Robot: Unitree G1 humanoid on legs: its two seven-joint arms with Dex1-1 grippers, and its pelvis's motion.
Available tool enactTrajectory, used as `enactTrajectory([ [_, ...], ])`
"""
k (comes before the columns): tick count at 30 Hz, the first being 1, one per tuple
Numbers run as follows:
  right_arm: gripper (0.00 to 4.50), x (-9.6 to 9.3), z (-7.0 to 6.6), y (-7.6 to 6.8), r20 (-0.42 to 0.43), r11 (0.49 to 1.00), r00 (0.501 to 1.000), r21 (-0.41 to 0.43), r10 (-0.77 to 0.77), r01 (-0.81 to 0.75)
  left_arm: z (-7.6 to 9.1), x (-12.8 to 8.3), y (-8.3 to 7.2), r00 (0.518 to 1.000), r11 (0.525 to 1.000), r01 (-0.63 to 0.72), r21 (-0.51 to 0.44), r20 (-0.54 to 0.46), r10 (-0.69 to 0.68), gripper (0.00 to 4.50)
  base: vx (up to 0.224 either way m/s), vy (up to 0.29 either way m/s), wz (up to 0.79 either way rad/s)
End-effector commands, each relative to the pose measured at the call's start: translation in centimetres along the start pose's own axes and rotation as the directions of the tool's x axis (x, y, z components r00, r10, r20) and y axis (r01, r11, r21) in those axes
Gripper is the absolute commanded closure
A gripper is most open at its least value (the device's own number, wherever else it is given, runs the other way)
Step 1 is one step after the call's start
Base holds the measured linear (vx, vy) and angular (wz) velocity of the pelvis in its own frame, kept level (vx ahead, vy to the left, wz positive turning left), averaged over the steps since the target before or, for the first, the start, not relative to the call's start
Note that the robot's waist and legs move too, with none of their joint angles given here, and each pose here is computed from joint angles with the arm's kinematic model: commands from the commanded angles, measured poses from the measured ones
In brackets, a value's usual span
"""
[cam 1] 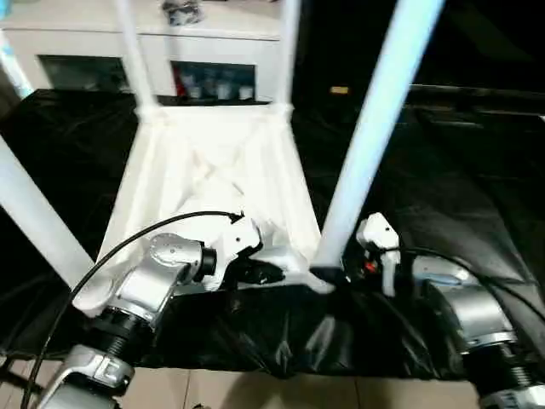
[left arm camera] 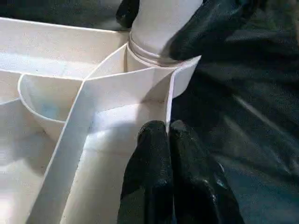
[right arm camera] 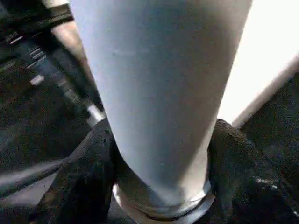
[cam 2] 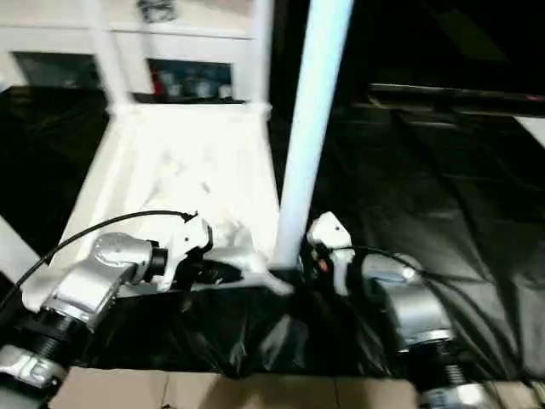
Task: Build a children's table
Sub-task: Rotate leg to tighten
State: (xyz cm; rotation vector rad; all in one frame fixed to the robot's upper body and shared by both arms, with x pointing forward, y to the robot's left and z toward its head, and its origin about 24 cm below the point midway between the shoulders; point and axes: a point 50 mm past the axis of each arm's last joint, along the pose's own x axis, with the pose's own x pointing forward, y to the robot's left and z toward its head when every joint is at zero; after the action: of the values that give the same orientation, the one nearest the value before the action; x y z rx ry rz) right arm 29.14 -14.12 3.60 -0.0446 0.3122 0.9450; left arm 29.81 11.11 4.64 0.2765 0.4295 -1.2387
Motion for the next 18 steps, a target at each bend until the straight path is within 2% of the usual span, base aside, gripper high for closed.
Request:
enactTrajectory([
  [1, 2.02, 2.3, -1.3, 1.9, -0.038, 0.999, 0.999, 0.054, 0.009, -0.007, 1.0, 2.2, -1.2, 0.999, 1.0, -0.006, -0.013, 0.046, 0.007, 4.5, 0.0, 0.0, 0.0],
  [3, 2.03, 2.7, -1.3, 2.1, -0.031, 0.996, 0.999, 0.08, -0.028, 0.031, 1.3, 2.6, -1.3, 0.998, 0.999, -0.024, -0.022, 0.055, 0.025, 4.5, 0.0, 0.0, 0.0],
  [5, 2.04, 3.9, -1.2, 2.5, -0.01, 0.987, 0.993, 0.114, -0.116, 0.117, 1.8, 3.5, -1.7, 0.995, 0.997, -0.066, -0.042, 0.074, 0.069, 4.5, 0.0, 0.0, 0.0],
  [6, 2.04, 5.1, -0.9, 3.3, -0.001, 0.978, 0.985, 0.116, -0.174, 0.173, 2.4, 4.5, -2.2, 0.99, 0.993, -0.1, -0.059, 0.091, 0.105, 4.5, 0.0, 0.0, 0.0],
  [9, 2.04, 5.8, -0.6, 4.0, 0.005, 0.985, 0.987, 0.056, -0.163, 0.163, 2.8, 4.9, -2.6, 0.99, 0.994, -0.096, -0.061, 0.097, 0.101, 4.5, 0.0, 0.0, 0.0],
  [12, 2.04, 5.6, -0.3, 4.0, 0.028, 0.991, 0.992, 0.054, -0.124, 0.122, 2.7, 4.7, -2.6, 0.992, 0.996, -0.086, -0.04, 0.092, 0.089, 4.5, 0.0, 0.0, 0.0],
  [13, 1.7, 5.6, -0.2, 4.0, 0.033, 0.992, 0.993, 0.061, -0.117, 0.115, 2.6, 4.6, -2.5, 0.992, 0.996, -0.084, -0.038, 0.091, 0.087, 4.5, 0.0, 0.0, 0.0],
  [14, 1.7, 5.5, -0.2, 4.0, 0.036, 0.992, 0.993, 0.061, -0.111, 0.109, 2.6, 4.5, -2.5, 0.993, 0.996, -0.079, -0.033, 0.091, 0.082, 4.5, 0.0, 0.0, 0.0],
  [16, 1.33, 5.0, 0.0, 3.7, 0.039, 0.994, 0.994, 0.06, -0.097, 0.095, 2.4, 4.1, -2.4, 0.994, 0.998, -0.063, -0.013, 0.084, 0.064, 4.5, 0.0, 0.0, 0.0],
  [17, 1.33, 4.9, 0.1, 3.6, 0.039, 0.994, 0.995, 0.06, -0.096, 0.093, 2.4, 4.0, -2.4, 0.995, 0.998, -0.06, -0.009, 0.082, 0.061, 4.5, 0.0, 0.0, 0.0],
  [18, 1.26, 4.4, 0.2, 3.2, 0.035, 0.996, 0.996, 0.03, -0.088, 0.087, 2.3, 3.6, -2.3, 0.997, 0.999, -0.034, 0.004, 0.074, 0.034, 4.5, 0.0, 0.0, 0.0],
])
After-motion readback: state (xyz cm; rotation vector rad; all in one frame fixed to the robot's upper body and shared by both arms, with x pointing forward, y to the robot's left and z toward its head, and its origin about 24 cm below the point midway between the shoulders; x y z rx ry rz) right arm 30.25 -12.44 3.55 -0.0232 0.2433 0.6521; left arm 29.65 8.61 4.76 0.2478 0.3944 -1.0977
